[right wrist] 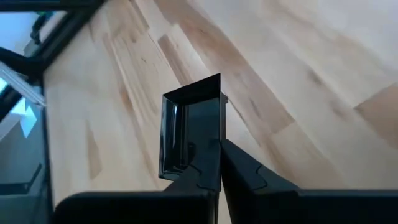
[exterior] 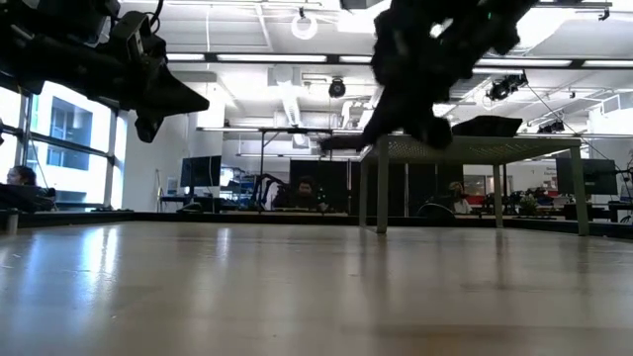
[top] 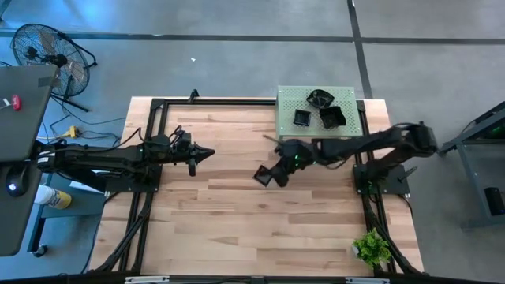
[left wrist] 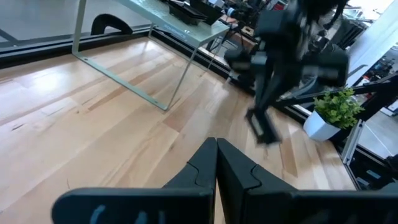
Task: Pick & Place Mini shaped plates
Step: Stack the black square plate on top of the black square plate on the shelf
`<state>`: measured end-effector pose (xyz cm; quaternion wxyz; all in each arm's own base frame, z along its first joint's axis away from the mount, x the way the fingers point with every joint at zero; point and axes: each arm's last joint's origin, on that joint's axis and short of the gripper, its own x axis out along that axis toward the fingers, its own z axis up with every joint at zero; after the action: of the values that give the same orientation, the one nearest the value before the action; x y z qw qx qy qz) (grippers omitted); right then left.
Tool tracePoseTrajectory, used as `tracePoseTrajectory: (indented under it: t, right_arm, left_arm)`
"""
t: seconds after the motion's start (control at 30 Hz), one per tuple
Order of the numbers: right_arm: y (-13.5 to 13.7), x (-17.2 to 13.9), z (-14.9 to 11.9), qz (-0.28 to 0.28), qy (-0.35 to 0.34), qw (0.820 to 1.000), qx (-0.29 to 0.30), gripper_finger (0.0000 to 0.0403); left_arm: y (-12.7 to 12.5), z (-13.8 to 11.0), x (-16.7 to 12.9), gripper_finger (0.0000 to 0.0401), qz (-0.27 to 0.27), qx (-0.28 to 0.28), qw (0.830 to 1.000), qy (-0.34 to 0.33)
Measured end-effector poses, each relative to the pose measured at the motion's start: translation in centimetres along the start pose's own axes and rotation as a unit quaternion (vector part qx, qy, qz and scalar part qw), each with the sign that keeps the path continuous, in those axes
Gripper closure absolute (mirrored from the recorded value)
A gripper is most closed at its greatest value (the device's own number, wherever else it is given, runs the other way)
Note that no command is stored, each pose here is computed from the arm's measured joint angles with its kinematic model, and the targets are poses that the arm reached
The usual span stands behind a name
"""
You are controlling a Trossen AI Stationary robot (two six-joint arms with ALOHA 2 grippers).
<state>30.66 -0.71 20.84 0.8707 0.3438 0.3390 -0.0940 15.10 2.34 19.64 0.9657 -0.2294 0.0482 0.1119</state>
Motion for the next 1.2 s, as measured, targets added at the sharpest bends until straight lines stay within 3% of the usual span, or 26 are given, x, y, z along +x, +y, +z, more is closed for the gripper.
tracePoseTrajectory:
  t: [0.23,0.4,0.53,0.83,1.2]
  right_arm:
    - [0.9,-8.8,6.0,-0.022,-0.004,0.999,-0.038,0.04]
    - [-1.7,-14.7,11.0,-0.086,0.016,0.992,-0.092,0.04]
    - [-5.2,-17.4,13.8,-0.112,0.046,0.986,-0.114,0.0401]
    - [-13.2,-18.3,15.6,-0.038,0.106,0.988,-0.102,0.0402]
    - [-15.7,-18.2,15.5,-0.023,0.126,0.985,-0.114,0.0402]
  left_arm:
    - [0.0,0.0,0.0,0.0401,-0.006,0.004,1.0,0.003]
    - [0.0,0.0,0.0,0.0401,-0.006,0.005,1.0,0.003]
    - [0.0,0.0,0.0,0.0401,-0.005,0.005,1.0,0.002]
    - [0.0,0.0,0.0,0.0401,-0.004,0.003,1.0,0.002]
    - [0.0,0.0,0.0,0.0401,-0.004,0.002,1.0,0.002]
